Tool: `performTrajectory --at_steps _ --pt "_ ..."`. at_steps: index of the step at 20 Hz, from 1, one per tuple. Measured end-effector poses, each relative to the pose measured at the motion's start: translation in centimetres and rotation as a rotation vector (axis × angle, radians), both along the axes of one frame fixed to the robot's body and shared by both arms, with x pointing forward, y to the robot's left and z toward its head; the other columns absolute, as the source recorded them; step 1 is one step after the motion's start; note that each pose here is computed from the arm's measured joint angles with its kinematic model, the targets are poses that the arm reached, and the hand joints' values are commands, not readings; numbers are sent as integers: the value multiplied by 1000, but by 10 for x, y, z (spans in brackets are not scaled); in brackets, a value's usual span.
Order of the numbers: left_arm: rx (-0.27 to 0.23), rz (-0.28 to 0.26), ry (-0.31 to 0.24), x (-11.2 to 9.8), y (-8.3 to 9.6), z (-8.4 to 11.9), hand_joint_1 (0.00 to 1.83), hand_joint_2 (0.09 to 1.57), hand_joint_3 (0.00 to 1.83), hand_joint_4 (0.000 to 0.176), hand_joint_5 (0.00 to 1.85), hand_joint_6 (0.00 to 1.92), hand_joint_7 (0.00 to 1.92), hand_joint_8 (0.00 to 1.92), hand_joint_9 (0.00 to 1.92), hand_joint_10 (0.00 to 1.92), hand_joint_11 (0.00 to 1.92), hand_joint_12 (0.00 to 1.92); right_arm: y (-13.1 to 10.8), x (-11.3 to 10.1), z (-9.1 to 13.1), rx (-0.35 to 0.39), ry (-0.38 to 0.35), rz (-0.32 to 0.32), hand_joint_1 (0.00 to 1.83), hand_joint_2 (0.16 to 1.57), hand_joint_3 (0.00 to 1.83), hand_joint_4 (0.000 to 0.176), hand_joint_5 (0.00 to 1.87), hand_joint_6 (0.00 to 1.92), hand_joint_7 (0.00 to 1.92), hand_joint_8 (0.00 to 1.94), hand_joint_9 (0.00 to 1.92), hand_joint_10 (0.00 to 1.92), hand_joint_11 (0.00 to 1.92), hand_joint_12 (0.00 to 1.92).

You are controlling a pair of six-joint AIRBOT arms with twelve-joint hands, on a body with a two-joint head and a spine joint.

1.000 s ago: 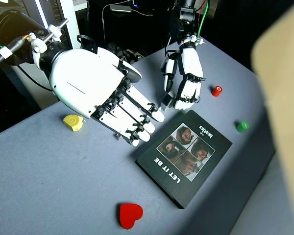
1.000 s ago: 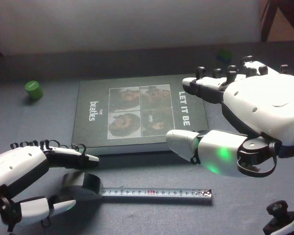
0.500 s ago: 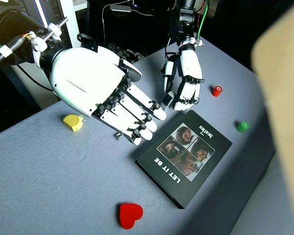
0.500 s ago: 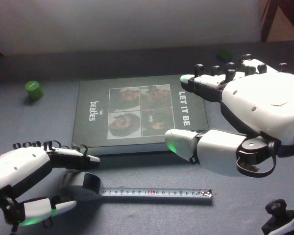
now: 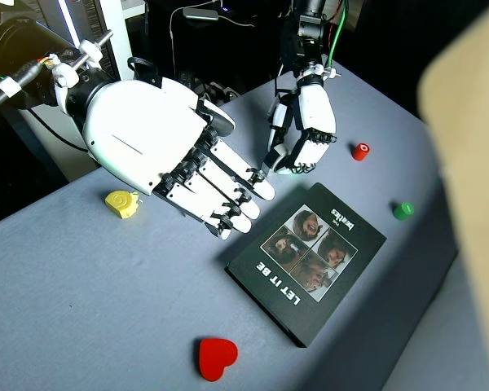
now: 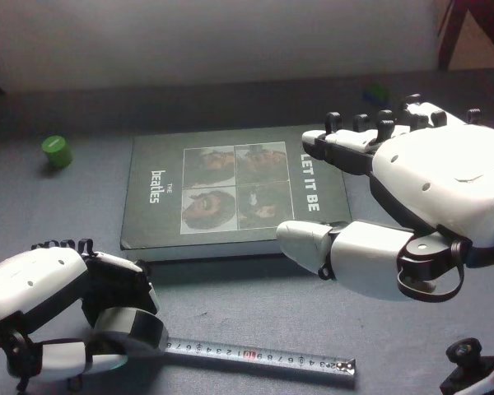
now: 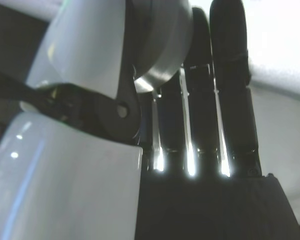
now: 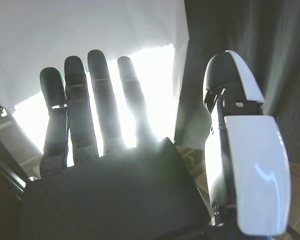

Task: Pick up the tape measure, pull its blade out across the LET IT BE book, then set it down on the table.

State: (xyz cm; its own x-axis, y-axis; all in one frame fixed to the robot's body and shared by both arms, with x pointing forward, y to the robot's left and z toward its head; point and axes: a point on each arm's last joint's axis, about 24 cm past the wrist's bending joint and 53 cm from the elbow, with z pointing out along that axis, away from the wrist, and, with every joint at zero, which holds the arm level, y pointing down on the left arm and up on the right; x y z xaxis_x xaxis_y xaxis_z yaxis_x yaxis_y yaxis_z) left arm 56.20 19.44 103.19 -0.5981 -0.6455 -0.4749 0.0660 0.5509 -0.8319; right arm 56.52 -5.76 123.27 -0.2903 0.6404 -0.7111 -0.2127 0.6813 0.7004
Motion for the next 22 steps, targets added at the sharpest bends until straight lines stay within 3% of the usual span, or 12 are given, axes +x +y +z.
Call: performTrajectory --at_steps 3,7,8,9,12,13,15,16,17,18,22 --pt "-8 0 1 2 -5 4 1377 1094 0 0 920 1077 1126 679 922 1119 909 718 1 0 1 7 -2 3 170 1150 1 40 293 0 417 3 369 4 0 1167" --pt "-14 2 -17 13 -10 29 1377 1095 0 0 918 1076 1123 676 925 1124 910 722 2 -1 1 17 -4 10 173 1152 0 39 295 2 422 2 396 11 0 1196" --pt "-13 4 -22 16 -11 33 1468 1089 0 0 918 1027 1123 637 948 1002 832 1337 3 -1 1 18 -2 14 174 1151 0 39 296 2 427 4 398 11 0 1192" --pt "-19 8 -27 21 -13 41 1485 1090 0 0 913 1026 1116 643 949 987 807 1471 6 -2 1 21 0 26 175 1153 1 39 299 3 428 4 397 10 0 1191" --pt "-14 8 -30 37 -19 60 1490 1091 0 0 912 1025 1114 646 949 984 795 1508 11 4 18 35 -34 40 267 1158 1 30 302 4 446 9 399 10 0 1190" --pt "-7 12 -39 48 -19 68 1400 1093 0 0 918 1062 1123 665 932 1094 801 1085 12 8 28 32 -55 35 350 1148 0 25 306 5 453 11 402 10 0 1191" --pt "-4 51 -59 71 -12 84 1378 1096 0 0 916 1077 1121 680 924 1127 880 811 15 16 40 24 -75 26 588 1116 0 0 352 21 472 14 412 13 0 1189" --pt "-6 61 -64 78 -9 89 1468 1090 0 0 916 1030 1120 642 946 1008 825 1358 17 18 41 14 -79 26 728 1098 0 0 402 37 519 29 446 25 0 1187" --pt "-3 80 -75 91 -3 99 1486 1089 0 0 916 1021 1119 635 948 985 815 1468 22 24 39 5 -71 18 806 1101 0 0 443 25 575 20 468 22 0 1200" --pt "0 99 -77 105 3 109 1490 1089 0 0 914 1020 1116 636 946 982 820 1491 37 31 38 17 -46 5 887 1119 1 0 455 18 583 12 488 25 21 1222" --pt "9 111 -57 116 7 116 1490 1089 0 0 913 1021 1115 638 945 983 821 1493 47 41 43 37 -54 0 988 1132 5 0 483 22 593 11 502 26 57 1231"
